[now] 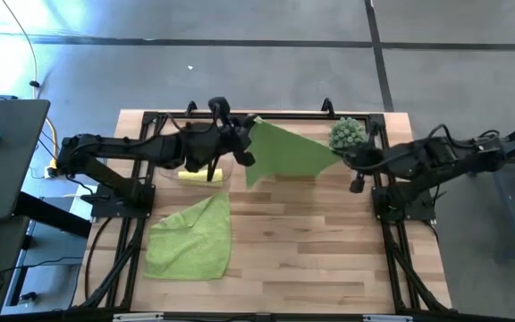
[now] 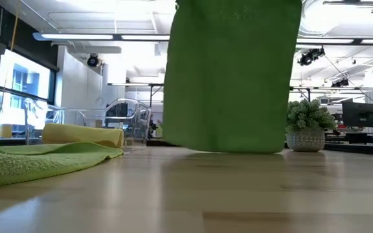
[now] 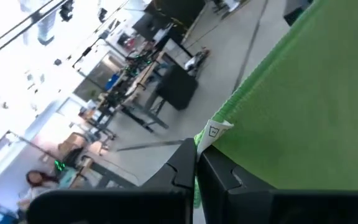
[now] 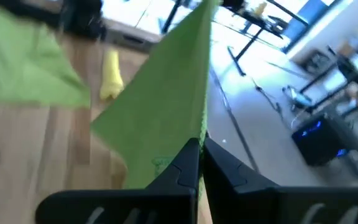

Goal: Roll microfiber towels into tight, uniform cylinder then place into a basket
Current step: Fold the right green towel

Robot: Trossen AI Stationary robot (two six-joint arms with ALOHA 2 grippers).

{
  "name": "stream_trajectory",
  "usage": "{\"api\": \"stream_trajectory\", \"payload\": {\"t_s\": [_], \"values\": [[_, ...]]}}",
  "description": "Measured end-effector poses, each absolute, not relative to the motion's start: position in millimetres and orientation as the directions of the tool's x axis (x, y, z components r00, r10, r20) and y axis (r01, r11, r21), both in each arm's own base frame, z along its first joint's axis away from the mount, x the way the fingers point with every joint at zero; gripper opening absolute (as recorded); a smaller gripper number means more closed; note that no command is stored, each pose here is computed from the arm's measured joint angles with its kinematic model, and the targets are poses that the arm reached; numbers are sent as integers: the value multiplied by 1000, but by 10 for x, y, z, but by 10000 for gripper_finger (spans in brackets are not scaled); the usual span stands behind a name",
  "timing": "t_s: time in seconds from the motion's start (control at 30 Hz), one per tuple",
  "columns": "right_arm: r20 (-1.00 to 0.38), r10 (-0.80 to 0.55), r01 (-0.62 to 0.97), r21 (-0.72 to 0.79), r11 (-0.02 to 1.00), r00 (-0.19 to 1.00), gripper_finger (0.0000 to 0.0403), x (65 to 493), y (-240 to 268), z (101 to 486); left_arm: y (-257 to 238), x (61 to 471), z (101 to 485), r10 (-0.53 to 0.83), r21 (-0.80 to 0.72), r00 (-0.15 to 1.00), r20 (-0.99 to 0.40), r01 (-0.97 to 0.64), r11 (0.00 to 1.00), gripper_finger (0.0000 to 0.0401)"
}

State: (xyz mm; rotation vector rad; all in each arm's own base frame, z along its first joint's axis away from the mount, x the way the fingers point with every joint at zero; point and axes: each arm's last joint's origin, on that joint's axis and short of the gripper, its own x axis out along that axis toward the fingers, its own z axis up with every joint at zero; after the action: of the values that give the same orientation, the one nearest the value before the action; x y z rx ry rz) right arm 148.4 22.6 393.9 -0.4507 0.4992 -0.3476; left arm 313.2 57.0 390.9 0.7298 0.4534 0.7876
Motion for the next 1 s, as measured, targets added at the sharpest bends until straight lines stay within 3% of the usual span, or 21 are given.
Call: {"api": "stream_trajectory", "payload": {"t_s": [0.17,0.37,0.53,0.63,0.8,0.93,1.0], "values": [[-328,-619,278,-678,680,714,0,1482,39,3968,797,3152,3881,800,780,594,-90,-457,427,0],[-282,-724,312,-762,568,630,0,1504,-186,4024,1111,3172,3917,814,778,580,-2,-511,367,0],[-223,-754,404,-733,547,618,0,1522,-273,4103,1155,3198,3931,825,764,564,38,-549,339,0],[-270,-718,406,-675,616,641,0,1516,-260,4056,1062,3220,3863,836,773,548,-20,-522,360,0],[-479,-578,366,-467,805,660,0,1474,-168,3828,813,3250,3625,793,742,569,-217,-432,513,0],[-609,-439,370,-245,896,661,0,1495,-37,3550,514,3280,3401,602,553,674,-429,-331,765,0],[-659,-323,324,-125,938,680,0,1544,67,3379,345,3285,3331,510,453,702,-497,-291,842,0]]}}
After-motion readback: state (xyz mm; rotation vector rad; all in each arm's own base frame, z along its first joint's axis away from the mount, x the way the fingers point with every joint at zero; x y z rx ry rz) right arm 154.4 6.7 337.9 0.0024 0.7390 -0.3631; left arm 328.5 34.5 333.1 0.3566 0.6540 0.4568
